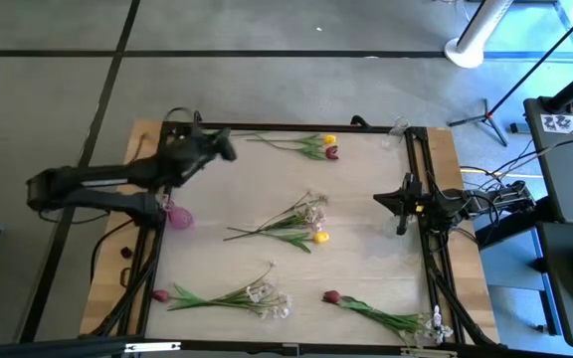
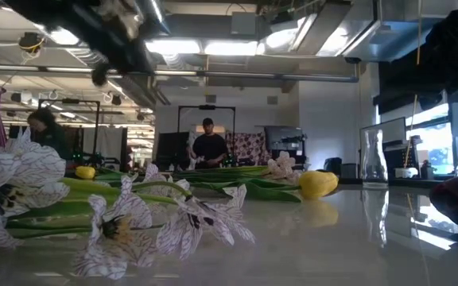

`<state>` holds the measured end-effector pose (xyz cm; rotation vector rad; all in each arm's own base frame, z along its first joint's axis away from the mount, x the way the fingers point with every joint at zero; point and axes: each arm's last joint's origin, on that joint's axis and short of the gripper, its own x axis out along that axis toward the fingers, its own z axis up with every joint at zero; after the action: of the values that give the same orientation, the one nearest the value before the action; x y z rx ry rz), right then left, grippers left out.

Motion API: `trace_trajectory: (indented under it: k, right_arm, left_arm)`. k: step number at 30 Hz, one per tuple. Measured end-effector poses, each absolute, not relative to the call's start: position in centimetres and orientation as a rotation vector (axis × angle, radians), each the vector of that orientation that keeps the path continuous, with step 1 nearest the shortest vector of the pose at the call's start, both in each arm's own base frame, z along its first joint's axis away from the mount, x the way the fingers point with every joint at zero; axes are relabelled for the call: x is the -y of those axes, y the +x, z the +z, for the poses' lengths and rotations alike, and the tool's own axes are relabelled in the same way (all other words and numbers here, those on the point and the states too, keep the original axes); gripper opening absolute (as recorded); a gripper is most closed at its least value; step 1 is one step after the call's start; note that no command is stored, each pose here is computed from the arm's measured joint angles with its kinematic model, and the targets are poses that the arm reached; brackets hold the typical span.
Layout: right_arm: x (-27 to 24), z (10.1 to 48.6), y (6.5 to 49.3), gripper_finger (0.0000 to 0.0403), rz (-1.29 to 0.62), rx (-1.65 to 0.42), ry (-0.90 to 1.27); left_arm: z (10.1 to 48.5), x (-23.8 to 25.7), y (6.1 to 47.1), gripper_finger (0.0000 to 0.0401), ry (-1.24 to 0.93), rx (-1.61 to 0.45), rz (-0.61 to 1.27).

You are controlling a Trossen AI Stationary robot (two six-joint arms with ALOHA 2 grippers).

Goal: Sort flowers into vase by color
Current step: Put the top left yellow flower into the top transparent vase

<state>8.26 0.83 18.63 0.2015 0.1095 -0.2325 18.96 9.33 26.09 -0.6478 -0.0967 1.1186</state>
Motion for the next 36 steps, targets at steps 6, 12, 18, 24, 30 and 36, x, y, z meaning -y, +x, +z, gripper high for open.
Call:
trace_trajectory:
  k: [6, 12, 18, 24, 30, 36]
  right_arm:
    - [-0.8, 18.6, 8.3, 0.0001, -0.233, -0.109, 0.202]
    - [-0.8, 18.6, 8.3, 0.0001, -0.232, -0.109, 0.202]
    - [-0.8, 18.6, 8.3, 0.0001, -0.232, -0.109, 0.202]
    - [-0.8, 18.6, 8.3, 0.0001, -0.232, -0.109, 0.202]
    - [-0.8, 18.6, 8.3, 0.0001, -0.232, -0.109, 0.202]
    - [-0.8, 18.6, 8.3, 0.0001, -0.232, -0.109, 0.202]
  left_arm:
    - [24.4, -15.7, 19.2, 0.0028, -0.77, -0.053, 1.338]
    - [22.9, -20.1, 17.1, 0.0086, -1.072, -0.072, 1.611]
    - [21.0, -22.1, 14.9, 0.0125, -1.398, 0.17, 1.808]
    - [19.3, -23.8, 13.7, 0.0133, -1.472, 0.325, 1.948]
    - [16.7, -25.0, 13.5, 0.0134, -1.626, 0.376, 2.019]
    - [15.1, -26.3, 12.7, 0.0134, -1.731, 0.465, 2.04]
